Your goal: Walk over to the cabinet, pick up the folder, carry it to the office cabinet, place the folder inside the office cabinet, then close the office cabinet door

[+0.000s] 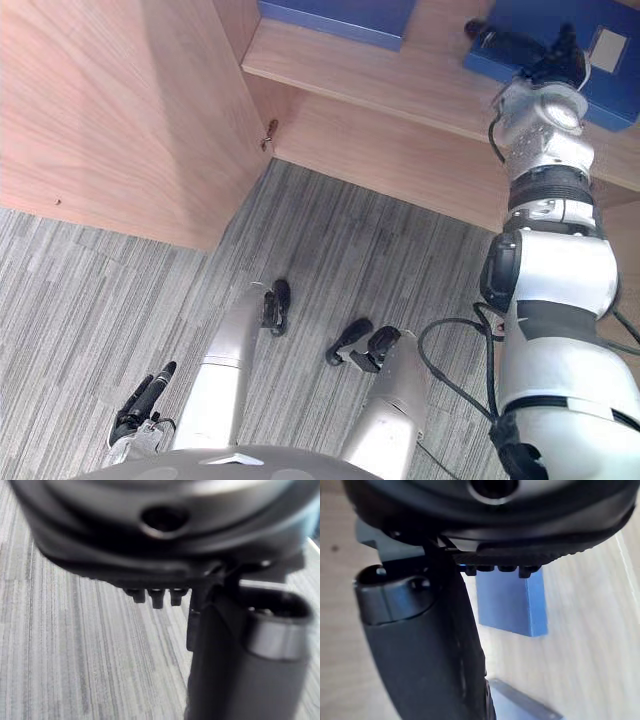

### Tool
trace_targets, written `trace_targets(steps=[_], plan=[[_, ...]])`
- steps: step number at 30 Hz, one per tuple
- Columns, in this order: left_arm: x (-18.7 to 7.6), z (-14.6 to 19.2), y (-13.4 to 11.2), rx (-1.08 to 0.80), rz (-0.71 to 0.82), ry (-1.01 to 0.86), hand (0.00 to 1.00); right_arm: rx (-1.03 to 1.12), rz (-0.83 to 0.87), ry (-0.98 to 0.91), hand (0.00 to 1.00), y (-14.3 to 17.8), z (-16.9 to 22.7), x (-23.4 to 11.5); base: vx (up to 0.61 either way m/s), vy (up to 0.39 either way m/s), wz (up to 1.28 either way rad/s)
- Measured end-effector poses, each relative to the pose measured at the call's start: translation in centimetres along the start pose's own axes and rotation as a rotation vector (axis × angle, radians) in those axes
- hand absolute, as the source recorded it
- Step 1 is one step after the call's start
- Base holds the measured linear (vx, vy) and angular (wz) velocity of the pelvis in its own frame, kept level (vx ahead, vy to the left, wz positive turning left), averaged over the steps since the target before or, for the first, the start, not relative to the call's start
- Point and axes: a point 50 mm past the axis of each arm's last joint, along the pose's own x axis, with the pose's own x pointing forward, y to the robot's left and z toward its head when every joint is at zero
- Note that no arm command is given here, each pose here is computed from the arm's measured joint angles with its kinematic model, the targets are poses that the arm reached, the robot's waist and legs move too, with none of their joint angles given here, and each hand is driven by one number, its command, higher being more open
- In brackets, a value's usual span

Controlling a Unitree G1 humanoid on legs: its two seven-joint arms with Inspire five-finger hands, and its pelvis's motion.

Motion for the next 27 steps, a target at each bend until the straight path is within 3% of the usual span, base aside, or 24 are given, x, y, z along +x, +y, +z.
trace_targets(steps=[1, 3, 6, 10, 16, 23, 27], plan=[[0.0, 0.1, 0.1, 0.003, -0.002, -0.001, 1.0, -0.072, 0.006, 0.002, 1.0, 0.0, -0.4, 0.0, -0.01, 0.035, -0.03], [0.1, 0.4, 0.4, 0.016, -0.011, -0.005, 1.0, -0.411, 0.059, 0.018, 1.0, -0.1, -2.1, -0.2, -0.01, 0.036, -0.08], [0.2, 0.7, 0.7, 0.055, -0.017, -0.007, 1.0, -0.606, 0.131, 0.067, 1.0, -0.6, -4.6, -0.7, -0.01, 0.033, -0.06], [0.2, 0.4, 0.5, 0.076, -0.034, 0.004, 1.0, -0.734, 0.198, 0.06, 1.0, -0.6, -5.8, -1.1, 0.0, 0.017, 0.0], [-0.2, -1.4, -2.4, 0.168, -0.148, 0.061, 1.0, -0.993, 0.261, 0.066, 1.0, -0.2, -6.3, -1.3, -0.02, 0.046, -0.01], [-0.3, -2.2, -2.0, 0.153, -0.125, 0.102, 1.0, -1.196, 0.28, 0.1, 1.0, -1.7, -5.3, -1.1, -0.01, 0.052, -0.02], [-0.1, -1.8, -2.6, 0.098, -0.123, 0.1, 1.0, -1.284, 0.292, -0.067, 1.0, 1.0, -2.5, -1.5, -0.03, 0.055, -0.35]])
